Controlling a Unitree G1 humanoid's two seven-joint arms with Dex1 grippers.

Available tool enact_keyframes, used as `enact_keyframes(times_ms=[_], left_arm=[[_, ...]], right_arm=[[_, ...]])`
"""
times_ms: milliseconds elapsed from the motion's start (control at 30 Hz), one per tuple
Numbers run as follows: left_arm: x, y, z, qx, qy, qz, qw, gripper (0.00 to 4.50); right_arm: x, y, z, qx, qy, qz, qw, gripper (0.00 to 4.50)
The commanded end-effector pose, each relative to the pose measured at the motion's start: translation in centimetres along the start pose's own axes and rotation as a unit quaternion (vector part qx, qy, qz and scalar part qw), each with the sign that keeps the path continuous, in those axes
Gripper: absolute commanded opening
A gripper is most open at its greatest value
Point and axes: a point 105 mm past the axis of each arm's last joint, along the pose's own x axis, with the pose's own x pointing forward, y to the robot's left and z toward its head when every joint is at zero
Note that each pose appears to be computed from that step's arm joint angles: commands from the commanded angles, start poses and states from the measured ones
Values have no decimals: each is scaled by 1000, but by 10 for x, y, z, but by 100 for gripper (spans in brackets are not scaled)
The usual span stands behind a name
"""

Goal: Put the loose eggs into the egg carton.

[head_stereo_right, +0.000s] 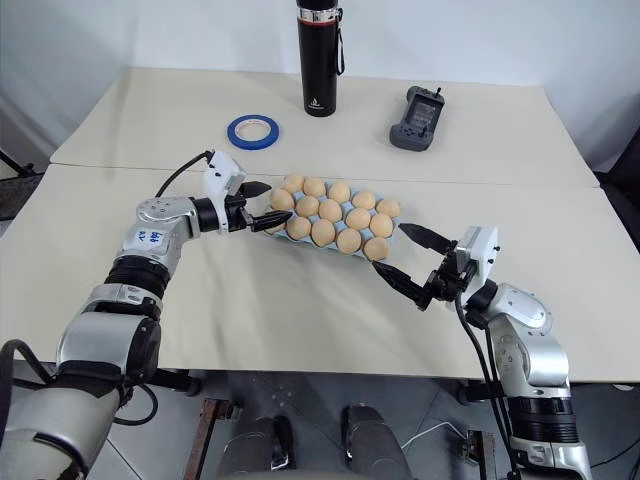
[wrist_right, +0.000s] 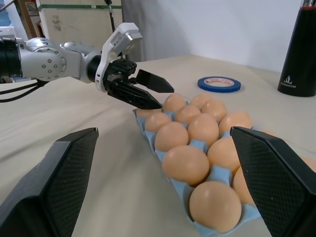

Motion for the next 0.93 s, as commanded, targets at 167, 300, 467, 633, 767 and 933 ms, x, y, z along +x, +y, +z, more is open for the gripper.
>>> enact_keyframes(times_ms=[167,300,467,633,767,933], left_arm=[[-26,13,32,40,-43,28,998,449],[-62,6,20,36,-52,7,998,449],[-104,-6,-2,52,-33,2,998,449],[-128,-14,-13,43,-29,17,999,449],[-141,-20,-12,38,-52,28,998,449],[-156,-23,-15,19,-58,29,998,449]], right_arm=[[0,-5,12,-20,1,6,1000,450],[-4,-9,5,-15,39,30,999,450],[2,-16,1,-15,66,77,995,450],[8,-26,5,-8,59,84,995,450],[6,-25,6,-6,57,88,994,450],[4,-22,9,-6,56,89,994,450]])
